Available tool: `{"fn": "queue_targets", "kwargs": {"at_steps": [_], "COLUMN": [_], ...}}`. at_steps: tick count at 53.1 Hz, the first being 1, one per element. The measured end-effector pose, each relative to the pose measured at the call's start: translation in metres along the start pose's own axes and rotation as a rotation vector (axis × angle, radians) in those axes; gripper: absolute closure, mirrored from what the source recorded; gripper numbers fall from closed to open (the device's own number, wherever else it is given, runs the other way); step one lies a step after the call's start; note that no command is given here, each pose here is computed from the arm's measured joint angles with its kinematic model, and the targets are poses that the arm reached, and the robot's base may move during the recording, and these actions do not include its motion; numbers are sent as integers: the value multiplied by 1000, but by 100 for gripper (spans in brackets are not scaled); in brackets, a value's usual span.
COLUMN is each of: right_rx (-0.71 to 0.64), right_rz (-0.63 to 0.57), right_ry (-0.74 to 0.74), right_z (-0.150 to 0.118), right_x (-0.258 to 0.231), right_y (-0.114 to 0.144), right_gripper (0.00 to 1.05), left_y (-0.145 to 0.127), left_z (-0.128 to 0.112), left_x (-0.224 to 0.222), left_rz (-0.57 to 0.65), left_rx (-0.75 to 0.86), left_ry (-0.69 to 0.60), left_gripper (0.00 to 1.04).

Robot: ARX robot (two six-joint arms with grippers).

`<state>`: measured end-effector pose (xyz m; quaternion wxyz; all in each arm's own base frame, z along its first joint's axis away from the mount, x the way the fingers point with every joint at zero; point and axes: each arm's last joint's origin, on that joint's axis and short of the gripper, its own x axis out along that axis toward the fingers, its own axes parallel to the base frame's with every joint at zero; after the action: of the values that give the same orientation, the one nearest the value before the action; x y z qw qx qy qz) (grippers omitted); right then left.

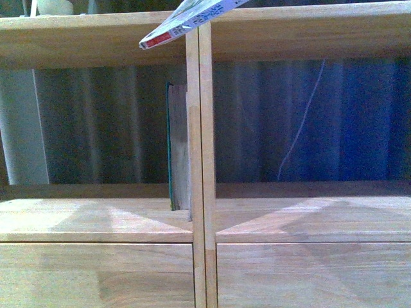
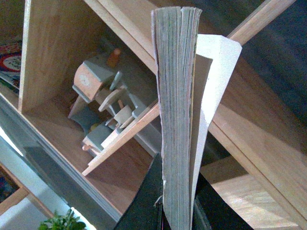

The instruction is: Organize books on shelf

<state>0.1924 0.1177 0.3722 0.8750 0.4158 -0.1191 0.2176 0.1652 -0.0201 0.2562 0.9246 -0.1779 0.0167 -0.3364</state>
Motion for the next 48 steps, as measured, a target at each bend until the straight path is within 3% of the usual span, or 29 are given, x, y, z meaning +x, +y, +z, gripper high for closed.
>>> {"fn": "queue_targets", "kwargs": {"at_steps": [12,25,48], "right_rx": [17,30,85], "right_rz": [36,43,107], "right_ry": [38,63,109], "right_z": [-12,-20,-25], "right_x": [1,3,3], "right_y": [6,8,24], "right_gripper": [97,97,97], "left_y": [4,-2,-11], "left_z": [34,42,46], "left_x": [23,51,86], "left_rz": [-115,-179,-231], "left_rx": [-237,-541,-668], "left_ry": [-91,-161,-228], "left_gripper": [7,7,7]}}
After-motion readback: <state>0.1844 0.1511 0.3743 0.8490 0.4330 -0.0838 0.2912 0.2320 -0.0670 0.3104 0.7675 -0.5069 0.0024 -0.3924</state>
